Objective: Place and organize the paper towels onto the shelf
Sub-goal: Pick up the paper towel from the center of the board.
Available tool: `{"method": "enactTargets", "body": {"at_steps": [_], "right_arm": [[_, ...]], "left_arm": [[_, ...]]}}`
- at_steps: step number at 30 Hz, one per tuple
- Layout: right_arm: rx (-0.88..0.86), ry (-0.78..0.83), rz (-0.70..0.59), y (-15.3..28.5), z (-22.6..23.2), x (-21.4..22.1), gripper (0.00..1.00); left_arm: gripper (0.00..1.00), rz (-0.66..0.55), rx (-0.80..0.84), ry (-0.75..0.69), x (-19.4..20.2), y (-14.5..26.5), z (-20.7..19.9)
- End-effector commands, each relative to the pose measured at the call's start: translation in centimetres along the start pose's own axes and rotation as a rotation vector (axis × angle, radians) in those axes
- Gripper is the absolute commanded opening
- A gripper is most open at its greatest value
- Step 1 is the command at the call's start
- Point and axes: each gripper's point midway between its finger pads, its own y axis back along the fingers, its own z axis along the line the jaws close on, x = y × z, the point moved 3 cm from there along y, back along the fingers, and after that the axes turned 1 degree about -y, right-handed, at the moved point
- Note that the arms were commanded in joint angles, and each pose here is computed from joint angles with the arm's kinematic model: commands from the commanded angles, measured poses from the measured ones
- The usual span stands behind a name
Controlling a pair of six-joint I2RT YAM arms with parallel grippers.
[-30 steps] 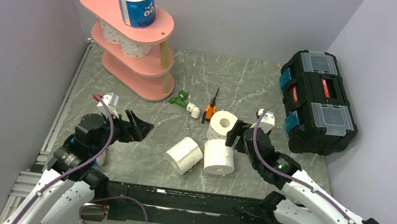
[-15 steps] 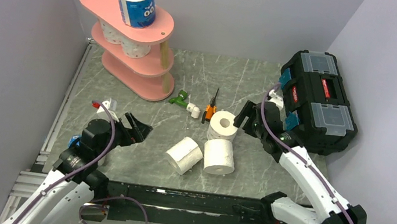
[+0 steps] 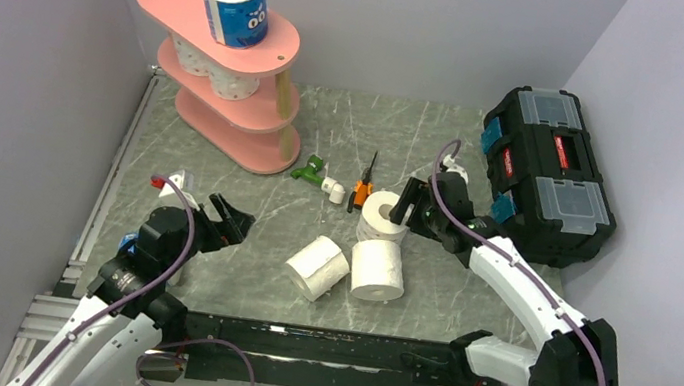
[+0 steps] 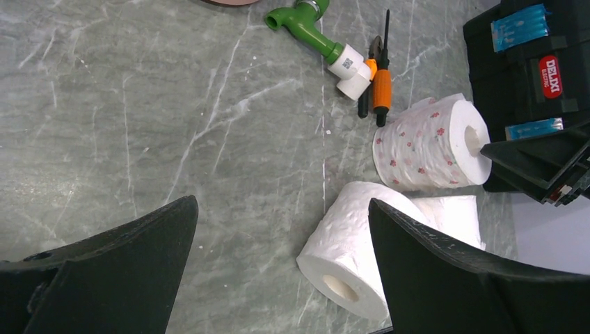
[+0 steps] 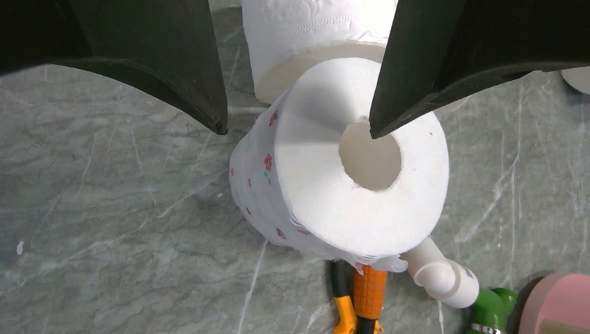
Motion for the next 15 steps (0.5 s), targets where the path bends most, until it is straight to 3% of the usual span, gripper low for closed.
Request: {"method": "enactTargets", "body": {"at_steps": [1, 15], "right_arm": [[-0.022, -0.007, -0.028, -0.5, 0.5, -0.6, 0.75], [0.007, -0.007, 0.009, -2.0, 0.2, 0.1, 0.52]], "left_arm": [[0.99, -0.025, -0.011, -0.012, -0.2, -0.2, 0.3], [0.99, -0.002, -0.043, 0.002, 1.0, -0.2, 1.5]]}}
